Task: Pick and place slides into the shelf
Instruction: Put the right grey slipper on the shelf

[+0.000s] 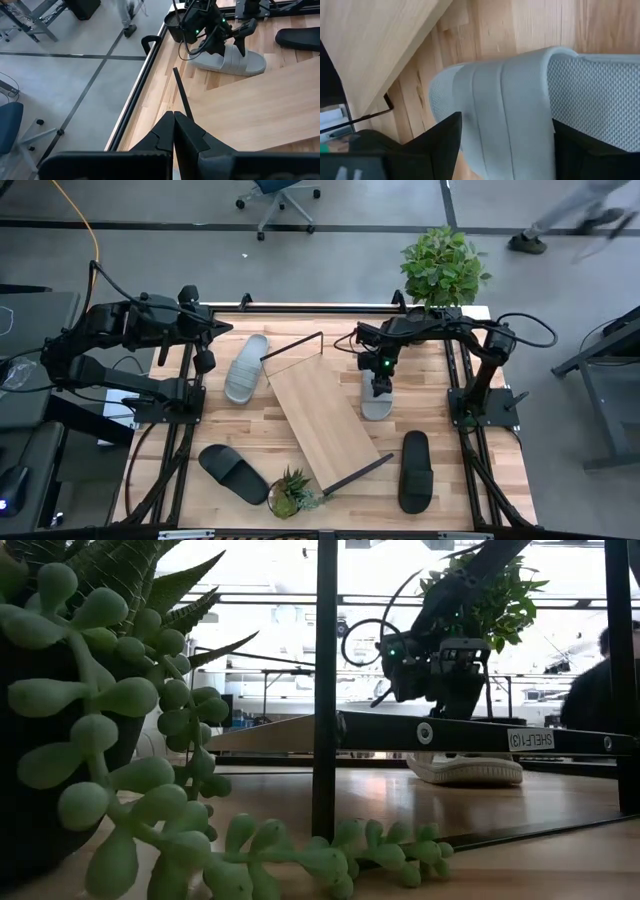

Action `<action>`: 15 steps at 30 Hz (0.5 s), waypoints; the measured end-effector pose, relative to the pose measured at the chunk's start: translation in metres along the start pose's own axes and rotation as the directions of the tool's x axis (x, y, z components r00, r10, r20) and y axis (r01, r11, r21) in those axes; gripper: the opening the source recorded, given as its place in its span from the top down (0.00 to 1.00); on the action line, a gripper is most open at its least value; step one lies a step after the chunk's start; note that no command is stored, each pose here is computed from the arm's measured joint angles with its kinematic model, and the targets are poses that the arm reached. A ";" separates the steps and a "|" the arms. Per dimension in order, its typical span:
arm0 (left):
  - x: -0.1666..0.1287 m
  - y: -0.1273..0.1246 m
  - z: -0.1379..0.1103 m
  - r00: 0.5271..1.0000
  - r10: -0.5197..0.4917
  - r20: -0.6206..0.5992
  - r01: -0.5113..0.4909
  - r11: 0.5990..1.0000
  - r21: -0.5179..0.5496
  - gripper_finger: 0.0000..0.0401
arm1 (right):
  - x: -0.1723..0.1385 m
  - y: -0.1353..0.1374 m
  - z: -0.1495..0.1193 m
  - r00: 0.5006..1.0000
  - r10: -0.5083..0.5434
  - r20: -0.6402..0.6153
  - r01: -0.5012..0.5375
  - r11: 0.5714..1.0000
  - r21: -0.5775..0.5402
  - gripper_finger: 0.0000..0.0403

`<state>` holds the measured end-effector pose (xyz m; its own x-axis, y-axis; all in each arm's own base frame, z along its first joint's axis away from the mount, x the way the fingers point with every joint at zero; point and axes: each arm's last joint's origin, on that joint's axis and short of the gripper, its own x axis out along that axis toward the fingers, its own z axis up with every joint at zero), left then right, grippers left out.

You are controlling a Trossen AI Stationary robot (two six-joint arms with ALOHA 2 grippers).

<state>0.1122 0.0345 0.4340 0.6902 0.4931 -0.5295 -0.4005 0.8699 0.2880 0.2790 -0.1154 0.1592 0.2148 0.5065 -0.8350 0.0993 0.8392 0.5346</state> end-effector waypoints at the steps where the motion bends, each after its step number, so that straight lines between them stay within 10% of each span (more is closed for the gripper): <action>1: 0.000 0.000 0.000 1.000 0.000 0.000 0.000 1.000 0.000 1.00 | 0.000 0.000 0.000 1.000 0.000 -0.001 0.000 1.000 -0.002 0.44; 15: 0.000 0.000 0.000 1.000 0.000 -0.001 0.000 1.000 0.002 1.00 | 0.000 0.001 -0.001 1.000 0.006 -0.009 -0.006 1.000 -0.018 0.71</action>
<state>0.1121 0.0345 0.4340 0.6897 0.4934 -0.5300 -0.3996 0.8697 0.2896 0.2780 -0.1147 0.1594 0.2067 0.5135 -0.8328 0.0809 0.8393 0.5376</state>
